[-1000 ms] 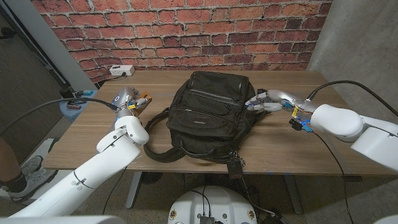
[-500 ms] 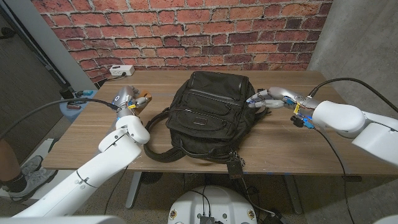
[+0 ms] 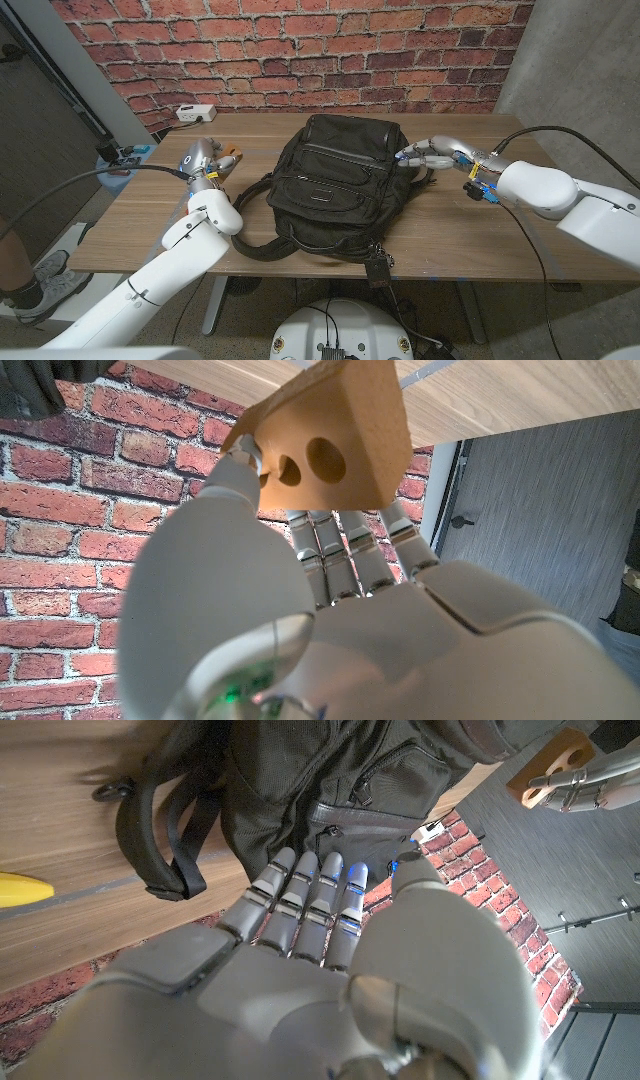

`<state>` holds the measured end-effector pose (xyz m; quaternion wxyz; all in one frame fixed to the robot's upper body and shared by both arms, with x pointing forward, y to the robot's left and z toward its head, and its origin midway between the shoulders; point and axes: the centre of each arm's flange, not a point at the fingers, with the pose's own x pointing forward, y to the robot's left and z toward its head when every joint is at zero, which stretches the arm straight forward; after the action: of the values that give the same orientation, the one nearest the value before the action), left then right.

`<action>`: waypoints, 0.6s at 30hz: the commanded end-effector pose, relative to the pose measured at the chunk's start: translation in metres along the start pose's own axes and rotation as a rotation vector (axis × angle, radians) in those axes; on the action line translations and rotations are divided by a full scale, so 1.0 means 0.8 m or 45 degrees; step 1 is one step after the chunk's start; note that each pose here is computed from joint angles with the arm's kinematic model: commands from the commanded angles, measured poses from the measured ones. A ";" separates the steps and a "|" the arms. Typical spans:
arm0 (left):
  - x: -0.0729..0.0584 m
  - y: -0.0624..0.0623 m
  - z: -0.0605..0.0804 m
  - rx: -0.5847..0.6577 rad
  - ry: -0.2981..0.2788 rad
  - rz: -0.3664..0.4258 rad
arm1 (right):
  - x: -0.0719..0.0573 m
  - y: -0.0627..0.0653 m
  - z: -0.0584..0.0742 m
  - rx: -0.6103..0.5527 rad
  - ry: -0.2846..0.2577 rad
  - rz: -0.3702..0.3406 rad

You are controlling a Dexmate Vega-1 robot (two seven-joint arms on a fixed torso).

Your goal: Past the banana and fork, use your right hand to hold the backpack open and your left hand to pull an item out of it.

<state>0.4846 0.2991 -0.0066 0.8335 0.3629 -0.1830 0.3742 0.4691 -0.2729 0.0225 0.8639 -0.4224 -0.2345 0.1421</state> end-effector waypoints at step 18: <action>0.008 -0.005 -0.033 -0.022 0.013 0.108 | 0.036 -0.010 -0.013 0.090 -0.094 -0.170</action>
<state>0.4866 0.3124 -0.0159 0.8253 0.3498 -0.1901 0.4004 0.4907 -0.2730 0.0280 0.8736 -0.3850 -0.2724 0.1204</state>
